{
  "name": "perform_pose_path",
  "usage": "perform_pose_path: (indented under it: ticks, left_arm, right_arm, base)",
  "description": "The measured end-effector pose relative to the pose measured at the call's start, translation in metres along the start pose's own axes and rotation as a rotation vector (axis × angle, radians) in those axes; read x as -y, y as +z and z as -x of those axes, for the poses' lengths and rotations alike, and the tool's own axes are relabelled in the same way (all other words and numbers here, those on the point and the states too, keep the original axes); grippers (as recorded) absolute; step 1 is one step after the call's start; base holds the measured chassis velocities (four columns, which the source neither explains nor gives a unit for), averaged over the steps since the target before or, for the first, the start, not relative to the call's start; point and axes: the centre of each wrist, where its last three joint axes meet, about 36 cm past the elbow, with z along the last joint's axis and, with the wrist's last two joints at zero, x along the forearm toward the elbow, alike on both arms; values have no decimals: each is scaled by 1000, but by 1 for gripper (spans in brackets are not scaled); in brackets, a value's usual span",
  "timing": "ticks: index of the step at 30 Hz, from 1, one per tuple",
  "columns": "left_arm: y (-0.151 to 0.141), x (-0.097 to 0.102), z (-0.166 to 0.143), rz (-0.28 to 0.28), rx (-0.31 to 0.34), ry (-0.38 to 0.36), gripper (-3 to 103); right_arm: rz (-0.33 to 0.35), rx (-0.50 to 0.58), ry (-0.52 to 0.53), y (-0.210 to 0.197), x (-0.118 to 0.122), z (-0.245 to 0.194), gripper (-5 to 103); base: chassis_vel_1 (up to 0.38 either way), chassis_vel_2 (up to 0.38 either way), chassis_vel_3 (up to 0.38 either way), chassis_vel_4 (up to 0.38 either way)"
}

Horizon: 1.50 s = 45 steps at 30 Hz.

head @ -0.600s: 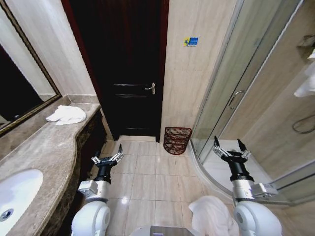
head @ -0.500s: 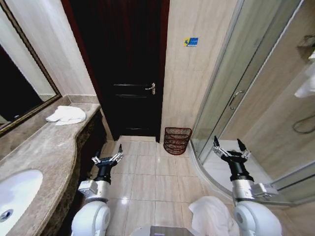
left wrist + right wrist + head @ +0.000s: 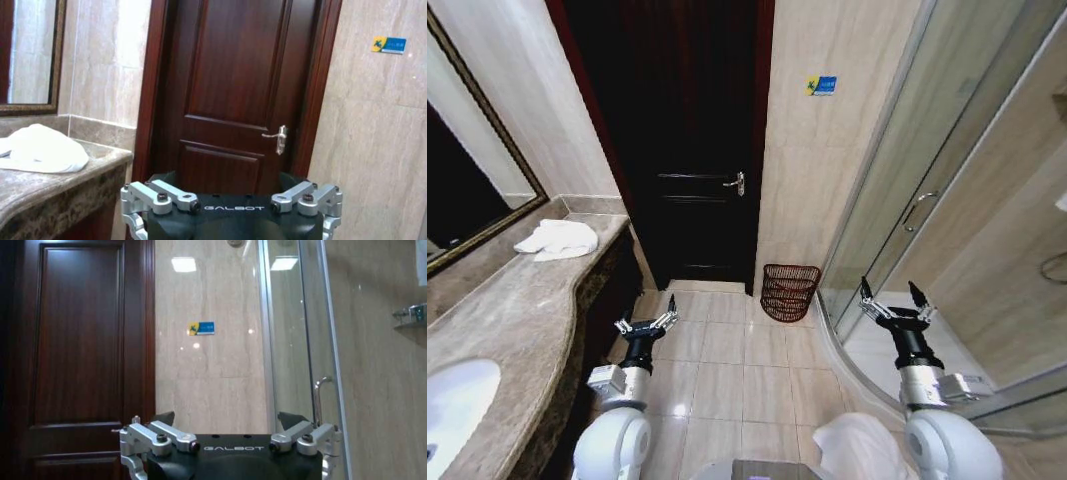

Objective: Discard the used towel into the hamper.

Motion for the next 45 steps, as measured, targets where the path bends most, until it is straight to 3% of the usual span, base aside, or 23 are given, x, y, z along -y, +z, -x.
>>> perform_pose_path:
  ticks: [29,34,45]
  left_arm:
    - [3,0,3,-16,13,-8,100]
    - [3,0,4,-43,20,-8,100]
    - [4,-2,5,-61,27,-12,100]
  right_arm:
    - [5,1,6,4,1,2,100]
    - [6,1,6,4,1,2,100]
    - [-64,95,-6,16,5,3,100]
  base:
    - [-135,135,137,-142]
    - [-154,151,156,-150]
    - [-136,138,131,-123]
